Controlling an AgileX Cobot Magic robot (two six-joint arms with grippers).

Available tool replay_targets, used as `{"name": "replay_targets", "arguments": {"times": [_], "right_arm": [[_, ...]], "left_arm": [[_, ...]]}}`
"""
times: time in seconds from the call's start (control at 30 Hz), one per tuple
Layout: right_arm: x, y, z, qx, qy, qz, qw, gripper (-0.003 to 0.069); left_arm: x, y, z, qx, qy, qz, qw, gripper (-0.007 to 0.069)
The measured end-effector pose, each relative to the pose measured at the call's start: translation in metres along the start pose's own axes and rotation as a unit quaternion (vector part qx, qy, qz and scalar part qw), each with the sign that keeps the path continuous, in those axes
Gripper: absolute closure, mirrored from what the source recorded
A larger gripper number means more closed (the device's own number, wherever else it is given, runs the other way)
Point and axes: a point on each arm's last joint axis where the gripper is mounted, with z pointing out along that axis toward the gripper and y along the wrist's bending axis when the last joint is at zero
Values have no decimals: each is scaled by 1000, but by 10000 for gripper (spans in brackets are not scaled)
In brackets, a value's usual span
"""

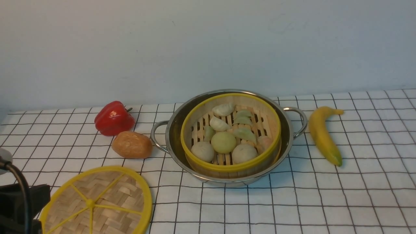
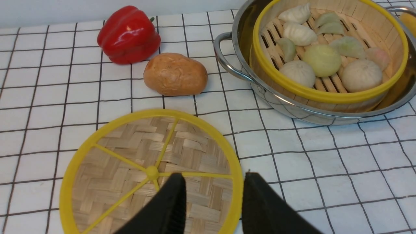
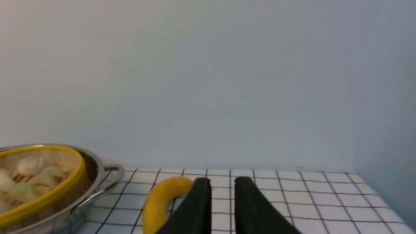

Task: Place the steamer in the pot on the white tablecloth, and put the lid on the steamer.
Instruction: 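Grasp the bamboo steamer lid lying on the table by its centre knob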

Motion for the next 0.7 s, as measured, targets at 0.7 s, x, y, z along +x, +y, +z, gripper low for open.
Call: {"name": "replay_targets", "arguments": {"times": [0.7], "right_arm": [[24,-1,-2,-12,110,33,993,465]], "left_arm": [[0,0,0,0,0,0,1000,382]]}}
